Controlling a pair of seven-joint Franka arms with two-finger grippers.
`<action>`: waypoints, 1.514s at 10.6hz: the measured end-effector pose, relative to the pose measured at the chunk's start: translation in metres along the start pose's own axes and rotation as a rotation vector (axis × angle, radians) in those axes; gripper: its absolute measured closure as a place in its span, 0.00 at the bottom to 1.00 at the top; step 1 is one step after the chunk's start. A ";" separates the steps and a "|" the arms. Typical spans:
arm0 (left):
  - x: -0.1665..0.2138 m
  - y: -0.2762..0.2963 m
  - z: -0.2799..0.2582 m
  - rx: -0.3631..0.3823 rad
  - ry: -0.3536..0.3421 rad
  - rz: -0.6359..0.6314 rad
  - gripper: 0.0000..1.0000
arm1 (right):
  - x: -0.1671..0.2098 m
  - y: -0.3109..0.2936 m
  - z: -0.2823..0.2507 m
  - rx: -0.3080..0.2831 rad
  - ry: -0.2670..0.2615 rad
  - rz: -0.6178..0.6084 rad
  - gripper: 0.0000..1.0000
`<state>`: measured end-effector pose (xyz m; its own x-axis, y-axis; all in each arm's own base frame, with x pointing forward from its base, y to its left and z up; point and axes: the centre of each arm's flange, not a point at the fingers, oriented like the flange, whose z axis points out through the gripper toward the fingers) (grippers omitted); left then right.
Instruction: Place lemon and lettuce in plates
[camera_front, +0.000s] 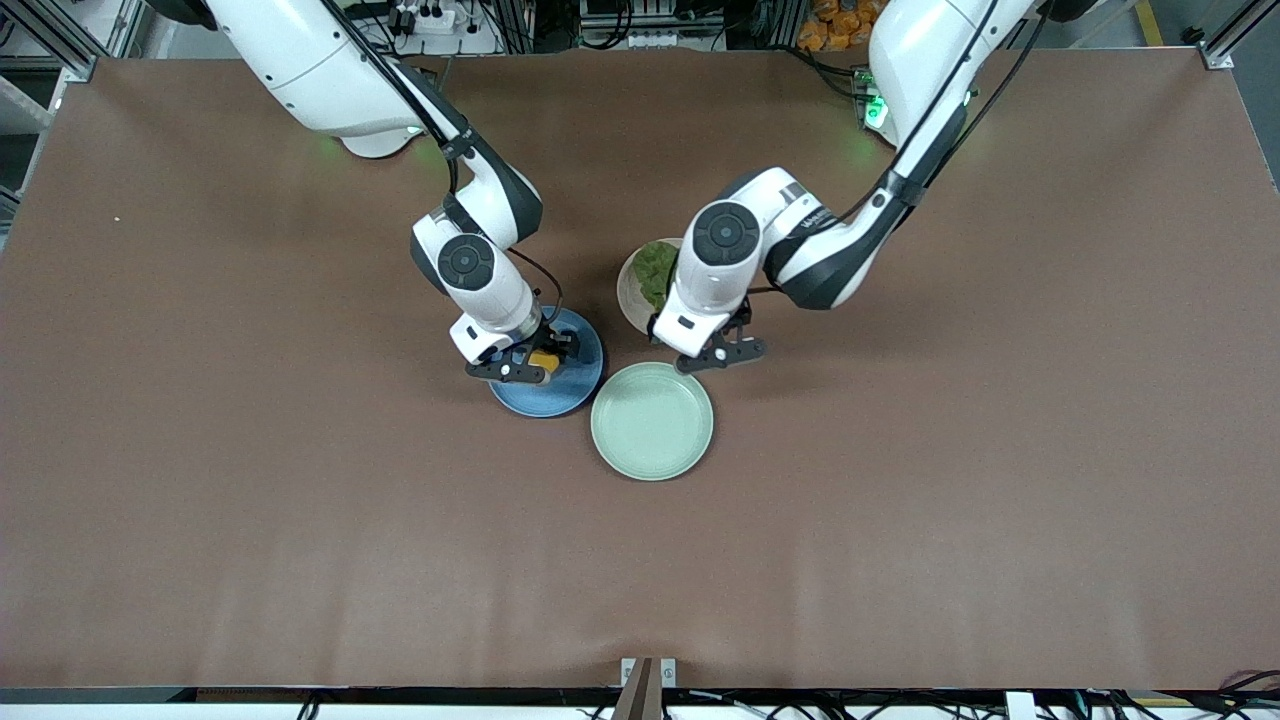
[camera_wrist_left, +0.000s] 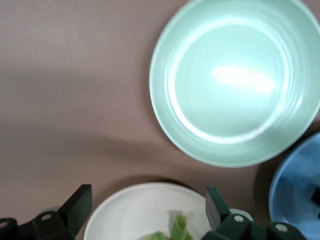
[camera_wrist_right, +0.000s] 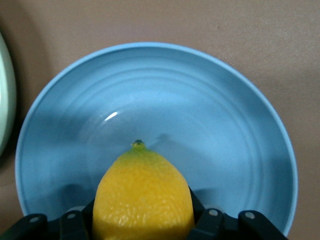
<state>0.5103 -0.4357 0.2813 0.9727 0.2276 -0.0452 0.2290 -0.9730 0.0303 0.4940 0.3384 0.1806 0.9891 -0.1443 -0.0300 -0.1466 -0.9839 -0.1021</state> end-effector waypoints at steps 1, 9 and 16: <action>0.015 -0.008 -0.004 0.004 0.025 -0.008 0.00 | 0.002 0.003 0.003 -0.005 -0.001 0.015 0.41; 0.102 -0.081 -0.032 0.028 0.063 0.021 0.00 | 0.041 -0.016 -0.052 -0.126 -0.069 0.157 0.00; 0.148 -0.204 -0.062 0.048 -0.120 0.337 0.00 | 0.113 0.070 -0.169 -0.148 0.014 0.161 0.00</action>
<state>0.6099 -0.2013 0.3302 0.9813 -0.1103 -0.1578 -0.1090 -0.9939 0.0164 0.5982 0.2350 0.3385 0.9532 -0.3017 -0.0204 -0.3004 -0.9525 0.0503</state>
